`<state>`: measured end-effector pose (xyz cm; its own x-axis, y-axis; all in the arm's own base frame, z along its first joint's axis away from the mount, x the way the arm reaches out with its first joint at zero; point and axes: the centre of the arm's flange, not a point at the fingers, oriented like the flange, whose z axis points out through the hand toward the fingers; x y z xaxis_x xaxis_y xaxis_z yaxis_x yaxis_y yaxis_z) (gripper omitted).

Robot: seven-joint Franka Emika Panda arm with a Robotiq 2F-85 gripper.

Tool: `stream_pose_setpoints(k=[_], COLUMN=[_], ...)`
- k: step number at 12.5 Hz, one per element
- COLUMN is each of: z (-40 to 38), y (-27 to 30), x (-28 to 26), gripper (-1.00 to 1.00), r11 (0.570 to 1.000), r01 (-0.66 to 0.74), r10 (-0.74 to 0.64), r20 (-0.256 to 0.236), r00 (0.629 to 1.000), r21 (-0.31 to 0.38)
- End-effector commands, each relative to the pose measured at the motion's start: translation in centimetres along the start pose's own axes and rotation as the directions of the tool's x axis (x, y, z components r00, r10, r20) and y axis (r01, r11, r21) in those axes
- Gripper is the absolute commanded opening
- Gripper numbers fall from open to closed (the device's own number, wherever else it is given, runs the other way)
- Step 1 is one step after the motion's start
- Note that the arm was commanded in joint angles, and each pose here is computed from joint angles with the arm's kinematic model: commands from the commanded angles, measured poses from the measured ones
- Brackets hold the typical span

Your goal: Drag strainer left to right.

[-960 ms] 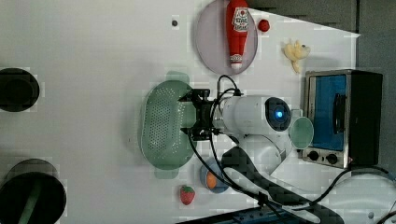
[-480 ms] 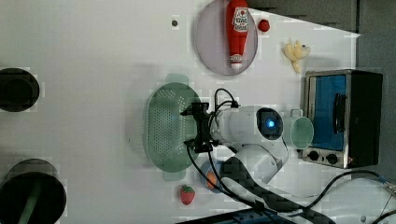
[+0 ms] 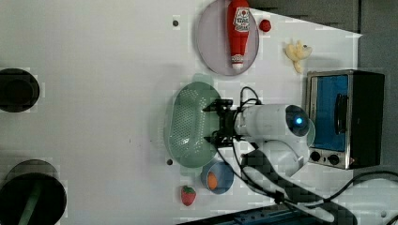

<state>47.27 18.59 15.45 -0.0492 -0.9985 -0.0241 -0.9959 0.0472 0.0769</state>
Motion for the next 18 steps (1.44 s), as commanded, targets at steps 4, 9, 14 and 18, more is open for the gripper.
stream_pose_setpoints(k=[4, 9, 14, 18], z=[-0.8, -1.3, -1.6, -1.8], y=[-2.9, -3.1, -3.3, -3.2], x=[10.4, 16.4, 22.3, 25.5], gripper=[1.00, 1.00, 1.00, 1.00], r11=[0.998, 0.999, 0.998, 0.997], r01=[0.058, 0.050, 0.069, 0.072], r10=[-0.058, -0.050, -0.068, -0.070], r20=[-0.047, -0.072, -0.100, -0.117], r00=[0.997, 0.996, 0.993, 0.991], r21=[0.006, 0.006, 0.002, 0.008])
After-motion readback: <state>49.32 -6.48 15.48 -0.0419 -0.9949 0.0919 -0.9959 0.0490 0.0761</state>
